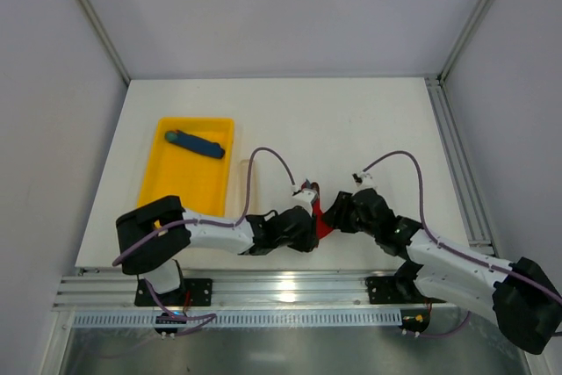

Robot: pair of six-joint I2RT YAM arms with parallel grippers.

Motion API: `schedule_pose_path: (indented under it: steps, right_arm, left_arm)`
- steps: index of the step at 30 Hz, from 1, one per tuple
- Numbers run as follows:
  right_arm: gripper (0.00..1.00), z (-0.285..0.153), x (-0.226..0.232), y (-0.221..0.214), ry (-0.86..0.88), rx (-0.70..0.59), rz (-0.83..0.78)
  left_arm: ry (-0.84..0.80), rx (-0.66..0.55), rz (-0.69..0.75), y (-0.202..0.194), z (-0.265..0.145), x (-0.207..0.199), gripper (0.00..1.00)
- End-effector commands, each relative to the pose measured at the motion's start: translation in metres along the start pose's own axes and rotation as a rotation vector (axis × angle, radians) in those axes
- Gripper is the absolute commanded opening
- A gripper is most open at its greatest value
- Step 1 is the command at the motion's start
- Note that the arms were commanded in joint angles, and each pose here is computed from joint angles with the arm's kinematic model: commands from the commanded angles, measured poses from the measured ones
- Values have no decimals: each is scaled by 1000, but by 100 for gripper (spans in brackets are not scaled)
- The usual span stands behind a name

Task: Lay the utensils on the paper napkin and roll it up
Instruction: Roll the napkin at the center of the board, then pick up the utensils from the center of the board.

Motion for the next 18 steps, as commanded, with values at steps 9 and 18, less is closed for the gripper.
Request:
schedule_pose_path:
  steps: [9, 18]
  right_arm:
    - [62, 18, 42, 53, 156, 132, -164]
    - [63, 47, 25, 37, 126, 235, -138]
  left_arm:
    - [60, 102, 23, -43, -6, 21, 30]
    - [56, 107, 18, -46, -10, 23, 30]
Point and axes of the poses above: each gripper's point midway between its finger pads, its own z axis out along the fingers, its own x axis along the line the jaws close on, y = z × x, the point moved 1 cm from there along -z, back along the fingers, and after that the axes turned 11 degrees about z, right-handed, at the moved point
